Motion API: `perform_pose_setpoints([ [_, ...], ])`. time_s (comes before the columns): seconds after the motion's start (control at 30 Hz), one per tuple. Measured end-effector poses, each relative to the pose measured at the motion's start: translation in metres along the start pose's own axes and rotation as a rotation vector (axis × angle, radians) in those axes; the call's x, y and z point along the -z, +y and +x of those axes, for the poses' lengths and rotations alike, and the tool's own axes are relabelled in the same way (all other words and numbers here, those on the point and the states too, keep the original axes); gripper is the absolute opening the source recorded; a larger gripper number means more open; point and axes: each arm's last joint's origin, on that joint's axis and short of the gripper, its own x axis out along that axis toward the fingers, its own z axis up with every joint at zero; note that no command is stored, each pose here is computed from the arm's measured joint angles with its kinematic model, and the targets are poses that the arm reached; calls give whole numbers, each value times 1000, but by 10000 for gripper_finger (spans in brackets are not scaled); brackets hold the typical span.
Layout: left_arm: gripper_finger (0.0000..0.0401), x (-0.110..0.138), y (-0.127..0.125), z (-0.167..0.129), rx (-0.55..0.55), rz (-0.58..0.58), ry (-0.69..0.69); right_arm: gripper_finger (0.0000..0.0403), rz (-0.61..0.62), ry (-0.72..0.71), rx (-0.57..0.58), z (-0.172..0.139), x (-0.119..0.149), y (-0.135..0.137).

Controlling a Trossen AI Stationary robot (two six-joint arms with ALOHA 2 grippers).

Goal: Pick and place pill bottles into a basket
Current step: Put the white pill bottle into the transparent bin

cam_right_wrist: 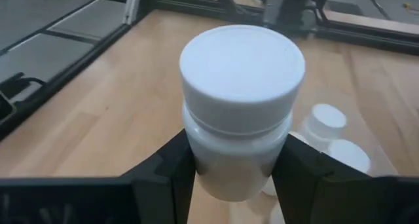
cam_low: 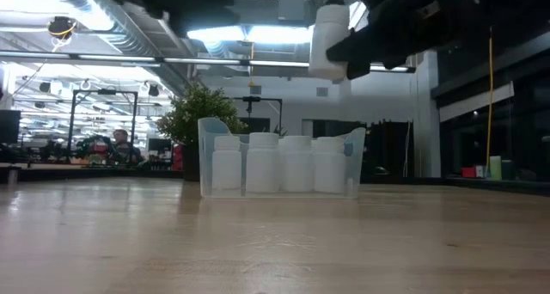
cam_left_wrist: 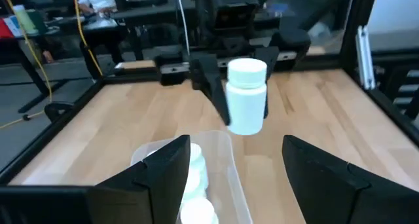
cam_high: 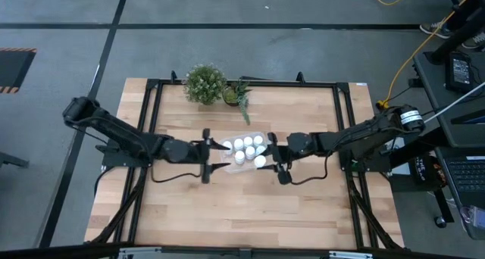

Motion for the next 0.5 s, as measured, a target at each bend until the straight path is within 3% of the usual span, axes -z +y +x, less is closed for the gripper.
perform_pose_setpoints([
  [0.5, 235, -24, 8, 68, 41, 1, 129, 158, 9, 12, 33, 0, 3, -11],
])
